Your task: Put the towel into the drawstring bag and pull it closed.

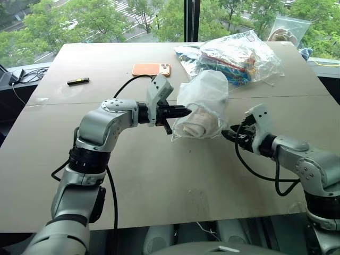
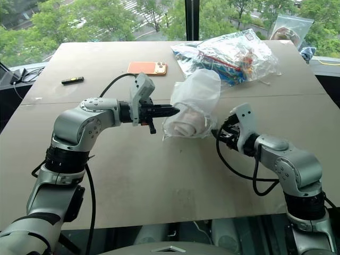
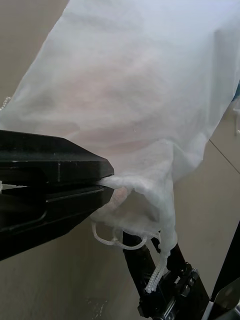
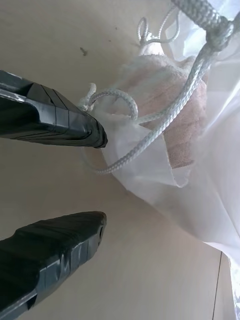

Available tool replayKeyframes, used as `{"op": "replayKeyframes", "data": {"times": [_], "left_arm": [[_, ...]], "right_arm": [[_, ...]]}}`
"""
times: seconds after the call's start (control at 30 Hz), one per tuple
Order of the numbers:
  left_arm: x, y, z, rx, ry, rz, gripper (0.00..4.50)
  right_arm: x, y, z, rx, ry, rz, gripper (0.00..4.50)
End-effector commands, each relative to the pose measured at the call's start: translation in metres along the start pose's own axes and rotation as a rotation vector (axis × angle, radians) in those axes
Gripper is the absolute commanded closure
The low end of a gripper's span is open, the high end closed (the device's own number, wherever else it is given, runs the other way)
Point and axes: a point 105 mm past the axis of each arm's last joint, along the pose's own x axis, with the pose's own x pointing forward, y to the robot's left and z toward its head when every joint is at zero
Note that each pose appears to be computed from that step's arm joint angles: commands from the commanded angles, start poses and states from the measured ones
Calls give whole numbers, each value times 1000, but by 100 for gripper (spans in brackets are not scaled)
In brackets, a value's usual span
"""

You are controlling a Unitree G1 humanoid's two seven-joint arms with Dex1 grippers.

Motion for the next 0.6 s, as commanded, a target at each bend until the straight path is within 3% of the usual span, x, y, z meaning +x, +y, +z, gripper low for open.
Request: {"op": "replayKeyframes", "data": {"times": [0.03,0.1,0.13,0.2,0.3,0.47,0.6], "left_arm": [[-2,-3,14,61,-37,-3,450],[-1,-4,14,62,-39,-5,450],[-1,-4,14,63,-39,-6,450],[0,-5,14,66,-40,-7,450],[1,-5,13,71,-40,-7,450],[5,-3,12,66,-46,3,450],[5,2,13,10,-76,19,450]], "right_arm": [[6,-4,8,-27,-37,-38,230],[11,-8,7,-26,-35,-68,230],[13,-12,6,-32,-35,-100,253],[15,-20,4,-47,-24,-152,309],[12,-23,2,-59,-13,-181,443],[-5,-24,9,-96,-23,-203,443],[-30,-39,15,-259,50,-351,443]]}}
